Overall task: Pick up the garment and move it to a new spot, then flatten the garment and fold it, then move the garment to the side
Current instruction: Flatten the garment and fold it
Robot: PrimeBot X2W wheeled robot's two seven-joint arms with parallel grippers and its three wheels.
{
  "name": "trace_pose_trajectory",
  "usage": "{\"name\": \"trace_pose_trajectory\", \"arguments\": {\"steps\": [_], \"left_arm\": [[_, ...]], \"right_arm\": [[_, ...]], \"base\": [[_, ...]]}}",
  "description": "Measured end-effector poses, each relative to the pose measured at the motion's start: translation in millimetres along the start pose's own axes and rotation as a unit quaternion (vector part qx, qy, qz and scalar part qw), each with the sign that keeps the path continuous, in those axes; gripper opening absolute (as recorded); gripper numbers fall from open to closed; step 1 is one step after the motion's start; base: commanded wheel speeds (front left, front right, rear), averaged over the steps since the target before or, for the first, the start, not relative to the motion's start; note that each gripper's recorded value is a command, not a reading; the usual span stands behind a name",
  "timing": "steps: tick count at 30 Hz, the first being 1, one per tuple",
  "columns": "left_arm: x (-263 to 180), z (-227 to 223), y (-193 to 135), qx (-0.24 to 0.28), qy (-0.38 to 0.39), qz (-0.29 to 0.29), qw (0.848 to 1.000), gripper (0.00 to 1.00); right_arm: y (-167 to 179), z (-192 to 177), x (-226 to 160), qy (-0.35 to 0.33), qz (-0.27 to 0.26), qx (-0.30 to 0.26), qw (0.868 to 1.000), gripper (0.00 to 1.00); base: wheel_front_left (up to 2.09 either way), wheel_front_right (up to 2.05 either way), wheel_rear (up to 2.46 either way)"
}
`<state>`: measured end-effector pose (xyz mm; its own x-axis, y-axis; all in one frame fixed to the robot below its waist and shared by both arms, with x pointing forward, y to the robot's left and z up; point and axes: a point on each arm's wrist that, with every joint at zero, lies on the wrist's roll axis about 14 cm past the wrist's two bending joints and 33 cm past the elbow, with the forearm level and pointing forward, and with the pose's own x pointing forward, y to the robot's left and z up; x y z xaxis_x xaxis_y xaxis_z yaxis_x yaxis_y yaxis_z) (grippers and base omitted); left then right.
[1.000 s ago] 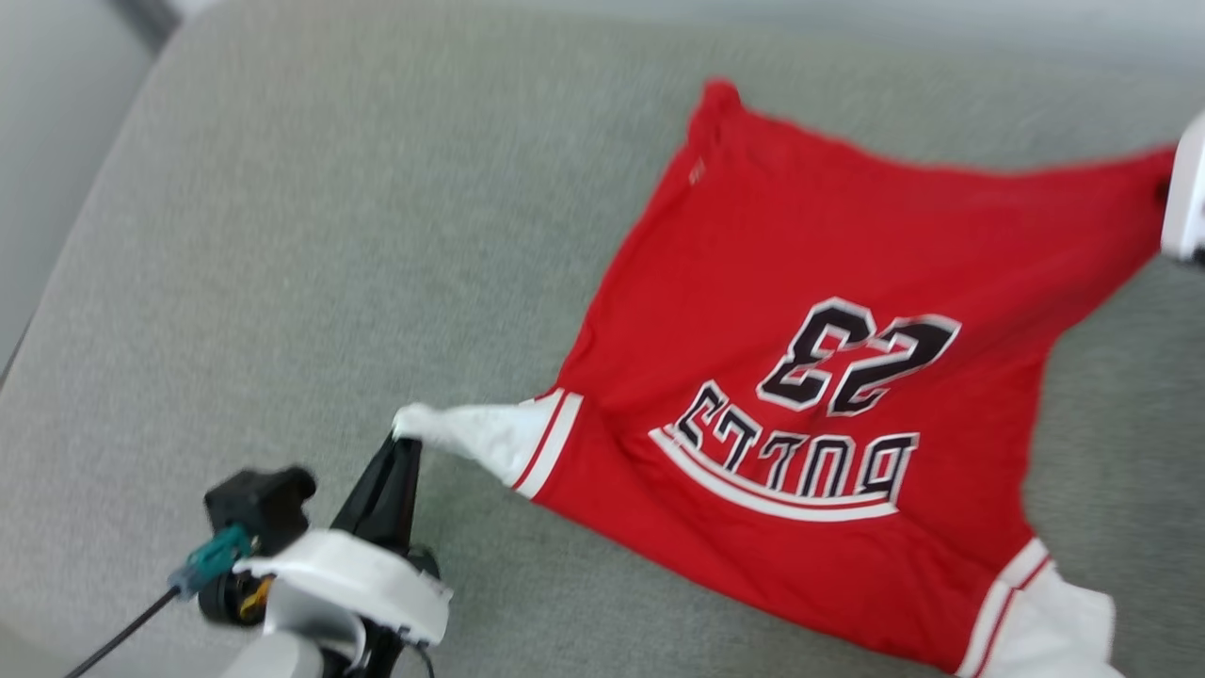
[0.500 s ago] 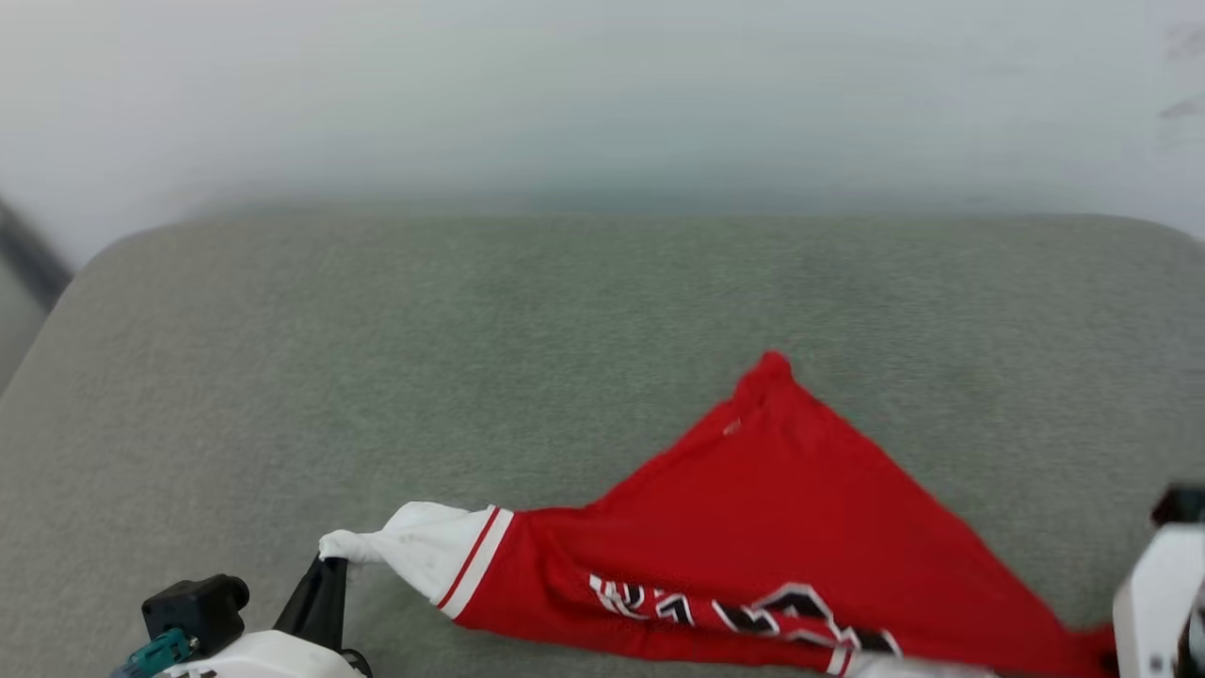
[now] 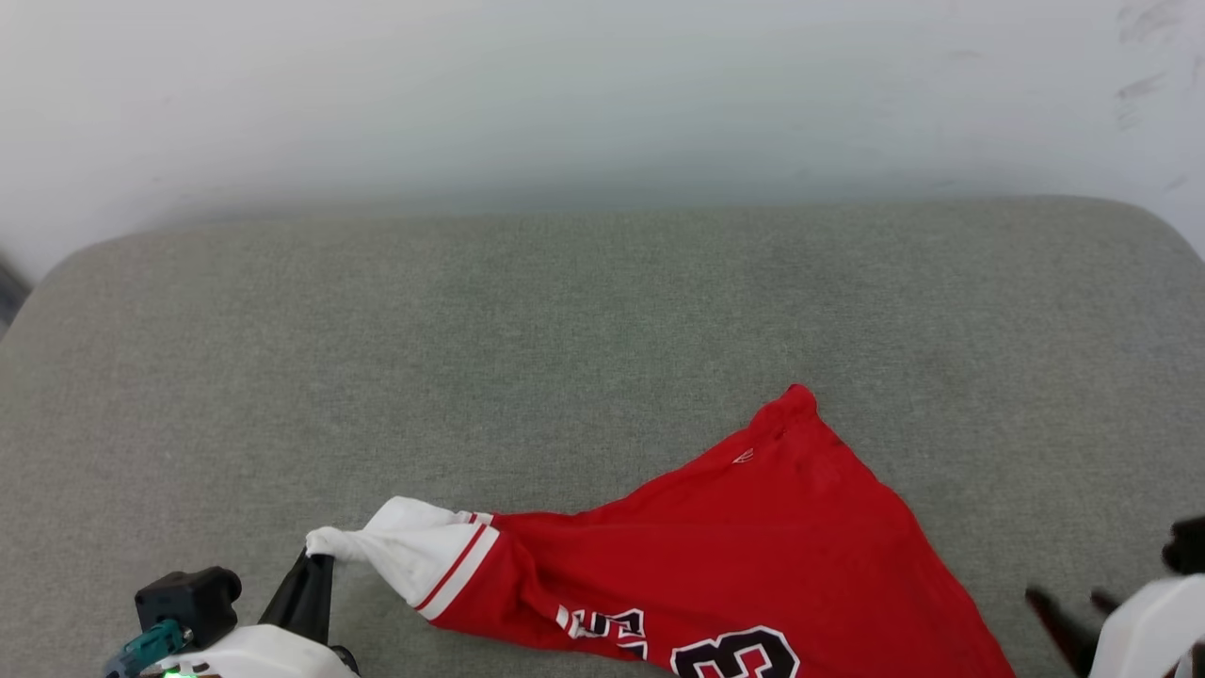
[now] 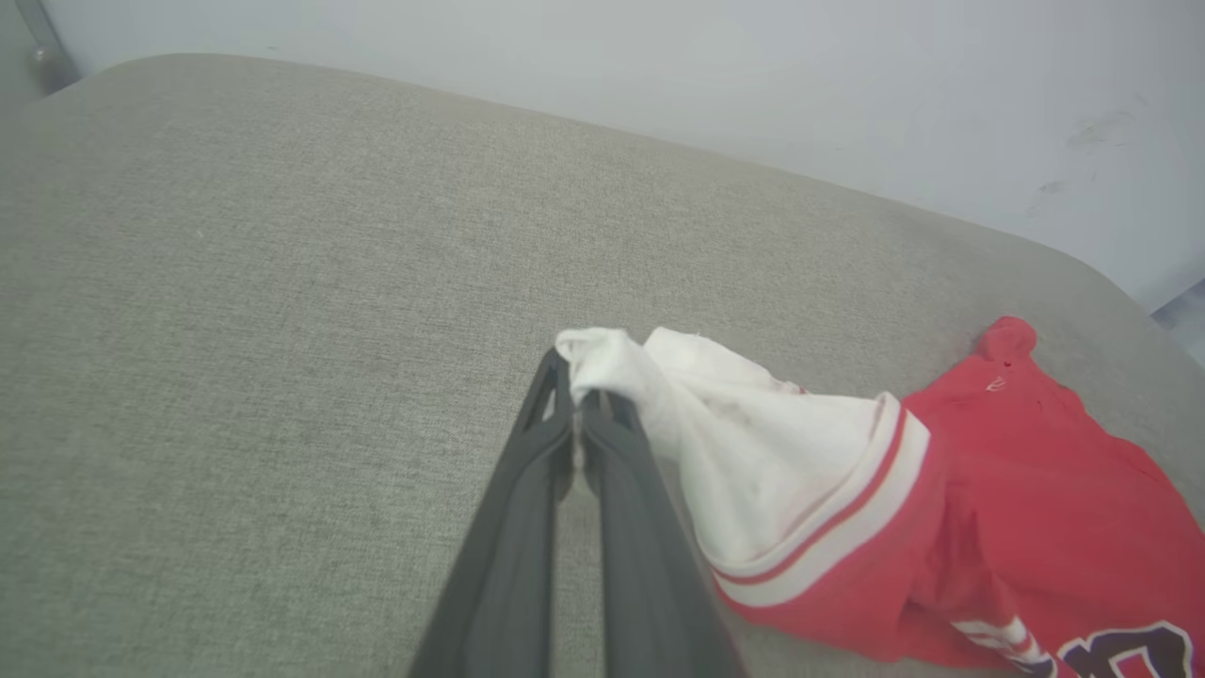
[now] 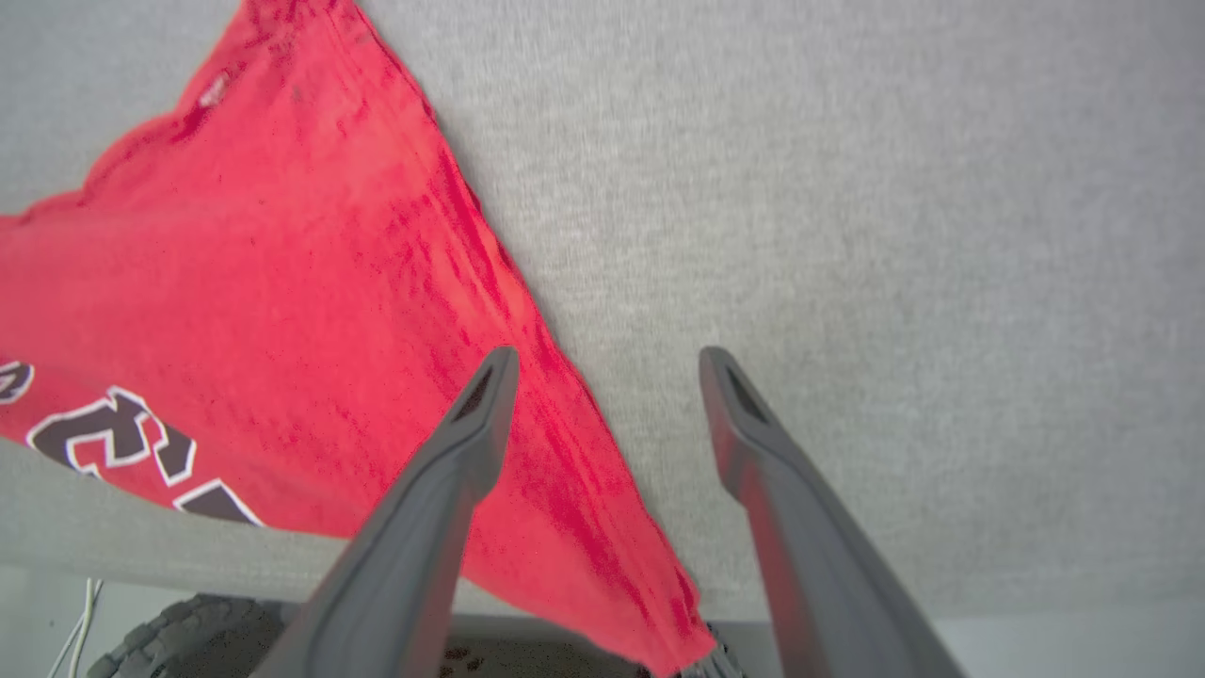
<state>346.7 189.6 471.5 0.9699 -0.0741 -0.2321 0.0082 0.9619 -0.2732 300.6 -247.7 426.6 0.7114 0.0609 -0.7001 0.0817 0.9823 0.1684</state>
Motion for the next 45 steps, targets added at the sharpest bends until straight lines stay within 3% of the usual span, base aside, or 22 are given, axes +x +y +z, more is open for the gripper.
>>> {"name": "trace_pose_trajectory", "arguments": {"steps": [4, 7, 10, 14, 19, 26, 33, 34, 36, 40, 45], "left_arm": [[7, 4, -1, 0.004, -0.002, -0.004, 1.0, 0.0], [15, 8, -5, 0.01, -0.007, -0.013, 1.0, 0.0], [26, 13, -10, 0.01, -0.014, -0.022, 1.0, 0.0], [40, 15, -16, 0.011, -0.016, -0.033, 0.999, 0.0], [58, 13, -18, 0.01, -0.017, -0.041, 0.999, 0.0], [77, 1, -14, 0.007, -0.009, -0.041, 0.999, 0.0], [79, -11, 0, 0.005, 0.003, -0.023, 1.0, 0.0], [79, -12, 2, 0.004, 0.004, -0.02, 1.0, 0.0], [78, -13, 4, 0.004, 0.004, -0.017, 1.0, 0.0], [76, -12, 5, 0.001, 0.003, -0.015, 1.0, 0.0], [71, 1, 9, 0.006, -0.012, -0.013, 1.0, 0.0]], "right_arm": [[15, 56, 8, -0.131, 0.017, -0.012, 0.991, 1.0], [28, 94, 14, -0.212, 0.032, -0.021, 0.976, 1.0], [46, 112, 31, -0.231, 0.054, -0.028, 0.971, 1.0], [69, 117, 66, -0.17, 0.084, -0.062, 0.98, 1.0], [94, 108, 108, -0.029, 0.109, -0.125, 0.986, 1.0], [121, 89, 155, 0.109, 0.124, -0.179, 0.97, 1.0], [131, 54, 179, 0.228, 0.127, -0.205, 0.943, 1.0], [131, 53, 180, 0.235, 0.126, -0.207, 0.941, 0.53], [133, 52, 180, 0.241, 0.128, -0.211, 0.939, 0.0], [142, 51, 177, 0.236, 0.143, -0.21, 0.938, 0.0], [145, 68, 169, 0.188, 0.146, -0.205, 0.949, 0.0]], "base": [[0.0, 0.0, 0.0], [0.0, 0.0, 0.0], [0.0, 0.0, 0.0], [0.0, 0.0, 0.0], [0.0, 0.0, 0.0], [0.0, 0.0, 0.0], [0.0, 0.0, 0.0], [0.0, 0.0, 0.0], [0.0, 0.0, 0.0], [0.0, 0.0, 0.0], [0.0, 0.0, 0.0]]}}
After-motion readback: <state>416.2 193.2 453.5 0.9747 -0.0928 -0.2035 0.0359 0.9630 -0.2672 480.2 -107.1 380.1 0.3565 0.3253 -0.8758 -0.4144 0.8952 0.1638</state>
